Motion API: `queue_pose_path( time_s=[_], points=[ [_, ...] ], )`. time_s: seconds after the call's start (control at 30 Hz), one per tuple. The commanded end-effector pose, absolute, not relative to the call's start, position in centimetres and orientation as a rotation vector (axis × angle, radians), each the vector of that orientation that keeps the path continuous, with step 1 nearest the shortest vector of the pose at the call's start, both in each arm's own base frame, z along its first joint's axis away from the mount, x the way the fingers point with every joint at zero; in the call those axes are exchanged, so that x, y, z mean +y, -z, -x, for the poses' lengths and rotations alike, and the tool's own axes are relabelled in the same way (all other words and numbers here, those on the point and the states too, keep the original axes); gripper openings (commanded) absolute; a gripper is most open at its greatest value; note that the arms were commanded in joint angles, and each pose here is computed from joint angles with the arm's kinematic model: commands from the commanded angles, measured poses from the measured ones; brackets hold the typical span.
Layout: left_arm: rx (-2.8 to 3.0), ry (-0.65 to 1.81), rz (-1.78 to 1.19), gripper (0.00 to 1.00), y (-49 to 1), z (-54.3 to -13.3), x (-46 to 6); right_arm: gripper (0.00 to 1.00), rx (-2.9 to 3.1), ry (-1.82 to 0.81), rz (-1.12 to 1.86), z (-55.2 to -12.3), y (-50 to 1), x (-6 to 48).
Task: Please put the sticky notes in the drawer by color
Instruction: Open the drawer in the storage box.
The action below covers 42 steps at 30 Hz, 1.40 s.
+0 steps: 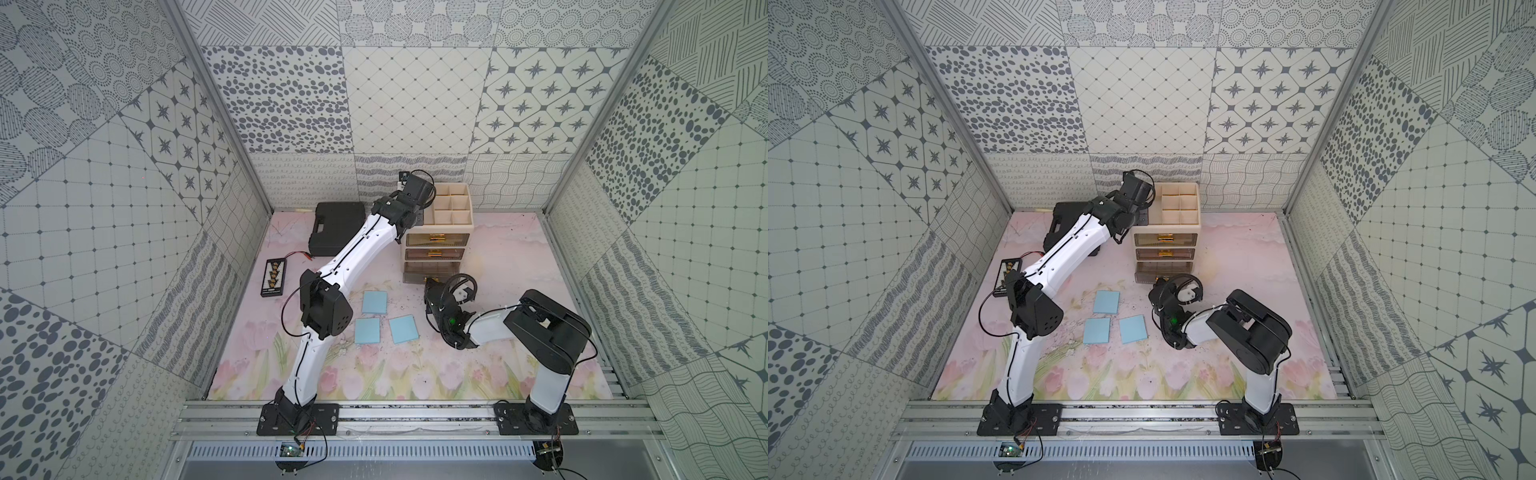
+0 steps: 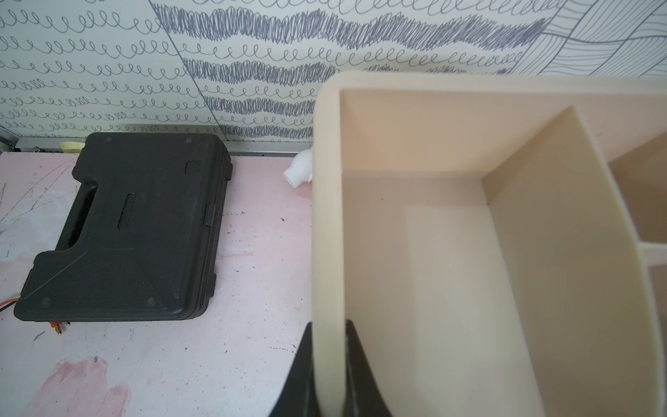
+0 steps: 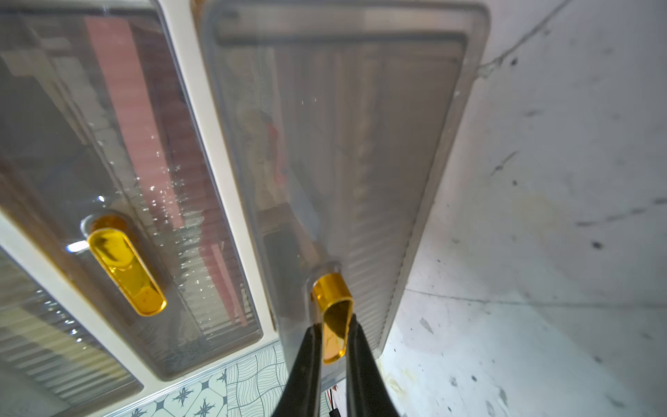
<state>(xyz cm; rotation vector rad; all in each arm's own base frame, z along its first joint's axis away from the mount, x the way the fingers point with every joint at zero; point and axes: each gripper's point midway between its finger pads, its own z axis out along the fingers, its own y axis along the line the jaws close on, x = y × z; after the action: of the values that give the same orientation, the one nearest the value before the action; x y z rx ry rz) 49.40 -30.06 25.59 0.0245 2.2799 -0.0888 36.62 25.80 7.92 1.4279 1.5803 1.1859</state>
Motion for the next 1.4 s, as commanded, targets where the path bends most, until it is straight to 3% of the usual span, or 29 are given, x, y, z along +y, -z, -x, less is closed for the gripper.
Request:
queue_pose_path(
  time_s=[0.0,1.2,1.23,1.37],
  points=[
    [2.558,0.089,-0.091,0.0,-18.6,-45.2,-31.2,0.0,1.647,-1.26,-1.378,-35.0,-9.1,27.5],
    [2.561,0.105,-0.086,0.0,-18.8,-45.1,-31.3,0.0,1.708,-1.232,-1.351,-33.2,-8.6,27.4],
    [2.561,0.106,-0.085,0.0,-18.8,-45.1,-31.3,0.05,1.713,-1.226,-1.349,-33.1,-8.6,27.4],
    [2.565,0.105,-0.089,0.0,-18.7,-45.0,-31.3,0.44,1.712,-1.211,-1.348,-33.0,-8.6,26.8]
  ],
)
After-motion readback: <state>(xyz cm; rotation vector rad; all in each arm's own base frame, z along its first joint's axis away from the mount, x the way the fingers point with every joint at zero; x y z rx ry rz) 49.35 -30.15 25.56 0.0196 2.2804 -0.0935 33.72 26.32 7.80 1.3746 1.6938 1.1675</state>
